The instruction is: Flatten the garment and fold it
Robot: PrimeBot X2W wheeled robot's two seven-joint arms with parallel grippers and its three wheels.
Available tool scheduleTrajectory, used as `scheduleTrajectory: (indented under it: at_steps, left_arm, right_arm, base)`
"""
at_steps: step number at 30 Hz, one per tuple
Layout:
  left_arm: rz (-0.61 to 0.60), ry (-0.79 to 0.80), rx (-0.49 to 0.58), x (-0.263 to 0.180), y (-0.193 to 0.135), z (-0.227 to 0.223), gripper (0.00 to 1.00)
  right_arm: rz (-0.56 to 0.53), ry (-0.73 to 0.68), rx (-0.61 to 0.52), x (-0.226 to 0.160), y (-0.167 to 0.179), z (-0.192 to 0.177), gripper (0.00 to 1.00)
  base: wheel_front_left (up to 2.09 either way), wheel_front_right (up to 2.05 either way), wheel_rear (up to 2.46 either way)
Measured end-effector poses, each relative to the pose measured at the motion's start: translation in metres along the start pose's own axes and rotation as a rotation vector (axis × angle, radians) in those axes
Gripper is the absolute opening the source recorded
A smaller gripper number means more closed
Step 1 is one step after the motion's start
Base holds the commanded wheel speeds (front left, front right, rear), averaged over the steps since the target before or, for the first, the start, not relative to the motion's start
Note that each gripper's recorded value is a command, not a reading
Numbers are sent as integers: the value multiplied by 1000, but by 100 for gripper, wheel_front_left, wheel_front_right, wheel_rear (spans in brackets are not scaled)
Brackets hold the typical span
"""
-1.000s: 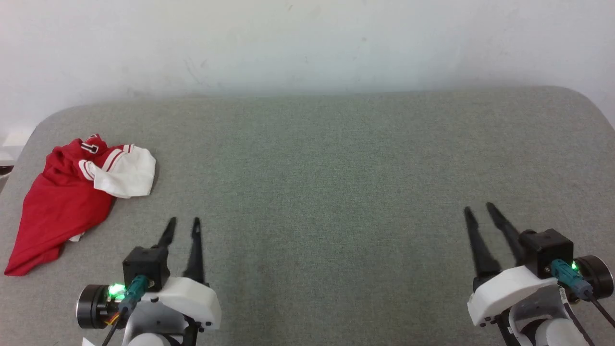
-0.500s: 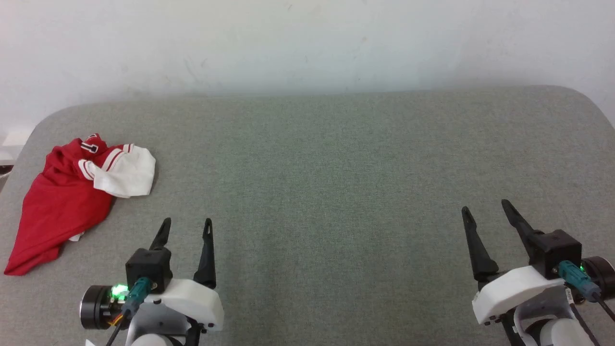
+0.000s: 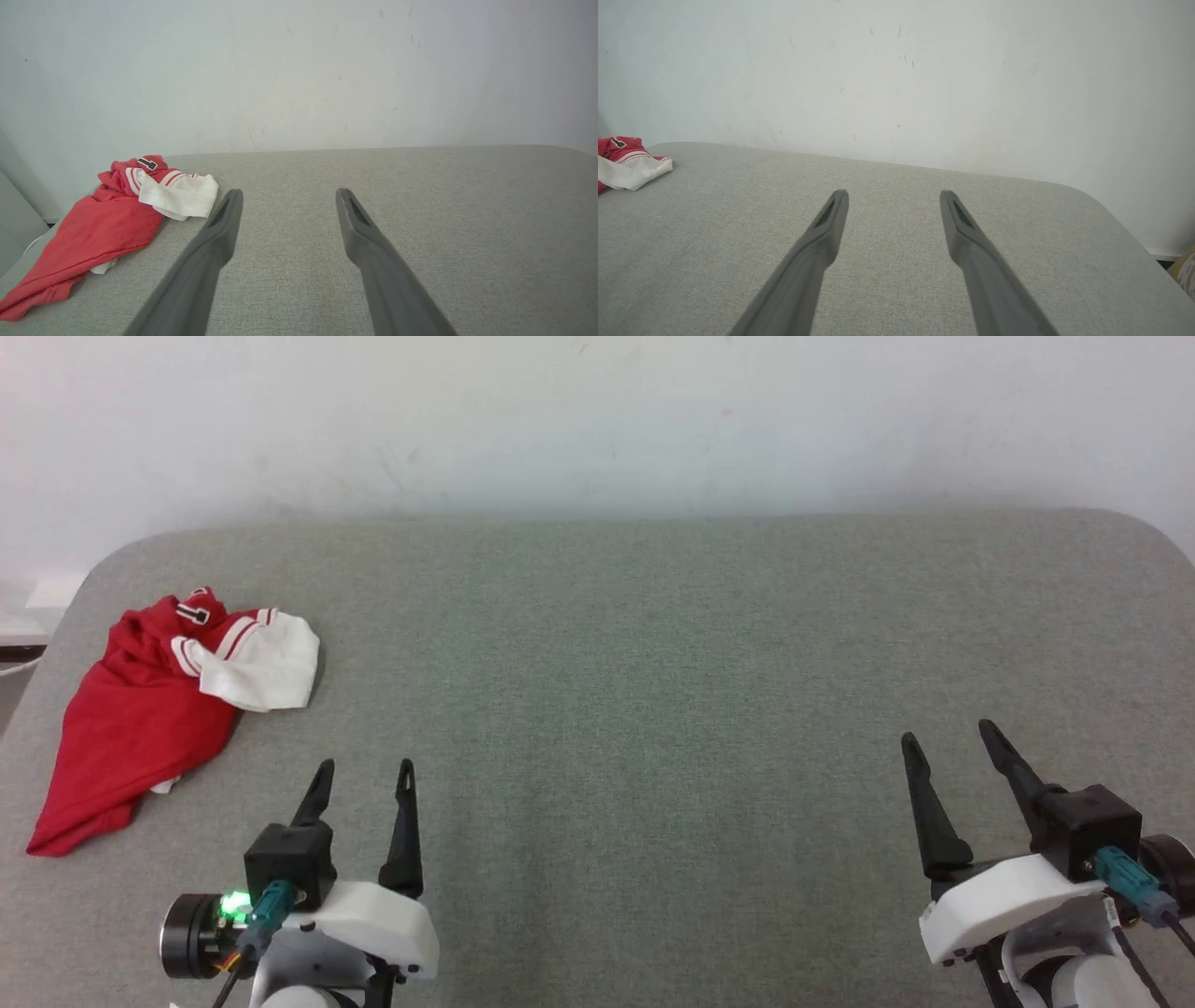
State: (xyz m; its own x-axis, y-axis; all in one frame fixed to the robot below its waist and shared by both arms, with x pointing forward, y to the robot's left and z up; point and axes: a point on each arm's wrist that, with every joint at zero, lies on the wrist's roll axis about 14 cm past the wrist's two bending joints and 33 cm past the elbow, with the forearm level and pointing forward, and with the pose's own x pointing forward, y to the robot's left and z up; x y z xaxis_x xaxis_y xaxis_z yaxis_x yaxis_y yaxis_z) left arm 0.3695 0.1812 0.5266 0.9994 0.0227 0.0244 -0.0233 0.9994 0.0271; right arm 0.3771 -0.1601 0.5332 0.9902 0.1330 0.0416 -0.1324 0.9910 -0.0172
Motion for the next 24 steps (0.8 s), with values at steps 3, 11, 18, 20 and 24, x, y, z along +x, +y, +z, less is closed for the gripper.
scheduleTrajectory:
  at_steps: [3,11,18,20,24]
  left_arm:
    - [10,-2,-5,-2,3,0,100]
    - [50,-11,-9,-9,15,0,100]
    - [91,-19,-13,-17,27,0,100]
    - [105,-21,-12,-19,30,0,100]
    - [127,-26,-13,-24,37,0,100]
  right_arm:
    - [11,-6,2,2,4,1,100]
    - [47,-17,5,8,15,1,100]
    - [84,-12,9,13,27,-4,100]
    - [98,-13,10,15,32,-4,100]
    - [123,-17,13,19,40,-5,100]
  base:
    - [0,0,0]
    - [0,0,0]
    - [0,0,0]
    - [0,0,0]
    - [0,0,0]
